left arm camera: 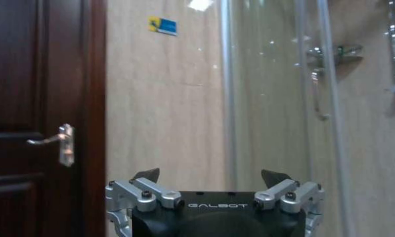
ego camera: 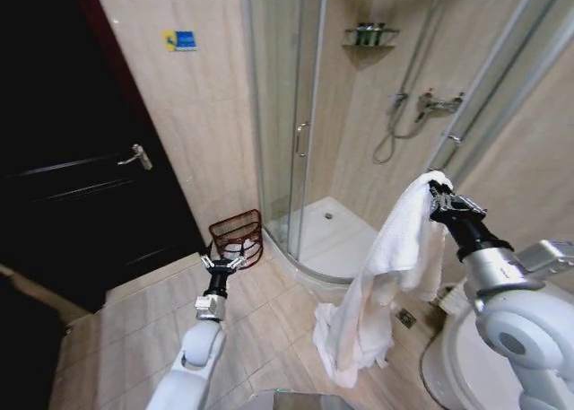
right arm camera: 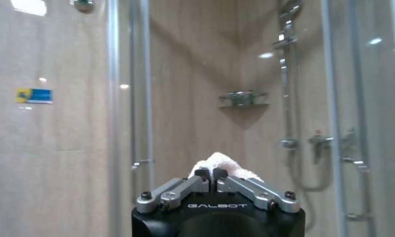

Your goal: Discard the used towel into the hamper.

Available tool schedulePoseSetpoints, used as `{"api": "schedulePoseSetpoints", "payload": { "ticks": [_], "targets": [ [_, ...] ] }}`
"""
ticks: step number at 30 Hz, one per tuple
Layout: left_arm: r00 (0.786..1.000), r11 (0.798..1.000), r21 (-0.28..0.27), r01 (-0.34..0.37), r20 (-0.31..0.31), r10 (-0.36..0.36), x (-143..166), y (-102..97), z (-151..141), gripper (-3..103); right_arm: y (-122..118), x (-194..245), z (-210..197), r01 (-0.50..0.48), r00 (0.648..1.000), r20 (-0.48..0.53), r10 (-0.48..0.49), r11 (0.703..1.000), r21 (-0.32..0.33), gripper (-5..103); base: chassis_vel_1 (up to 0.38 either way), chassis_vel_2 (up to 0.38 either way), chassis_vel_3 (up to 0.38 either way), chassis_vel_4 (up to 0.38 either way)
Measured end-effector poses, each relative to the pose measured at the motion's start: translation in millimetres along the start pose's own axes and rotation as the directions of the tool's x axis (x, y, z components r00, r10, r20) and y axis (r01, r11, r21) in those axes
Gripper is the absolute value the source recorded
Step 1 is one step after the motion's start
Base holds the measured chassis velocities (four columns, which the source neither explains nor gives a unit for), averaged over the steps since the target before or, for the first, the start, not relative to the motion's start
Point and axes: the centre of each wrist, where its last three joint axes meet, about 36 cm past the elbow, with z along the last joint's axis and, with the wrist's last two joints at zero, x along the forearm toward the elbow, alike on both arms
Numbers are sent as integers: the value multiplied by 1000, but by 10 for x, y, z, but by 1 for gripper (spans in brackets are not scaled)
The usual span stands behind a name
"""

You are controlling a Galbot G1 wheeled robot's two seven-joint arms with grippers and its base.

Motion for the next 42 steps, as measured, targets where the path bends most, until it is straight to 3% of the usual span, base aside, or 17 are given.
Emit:
{"api": "schedulePoseSetpoints", "payload": {
  "ticks": [6, 22, 42],
  "targets": [
    [1000, 1000, 4, 4, 3, -4, -132, 151, -155, 100, 56, -14, 35, 39, 999, -3, -39, 999, -9, 1, 108, 114, 106, 117],
    [999, 1000, 1, -13, -35, 13, 6, 65, -103, 100, 39, -47, -41, 60, 998, 35, -60, 998, 15, 1, 127, 127, 131, 130],
    [1000, 1000, -17, -18, -15, 18, 133, 57, -109, 100, -32, -170, 64, 42, 998, 42, -42, 999, -9, 1, 48, 37, 35, 36]
  ]
}}
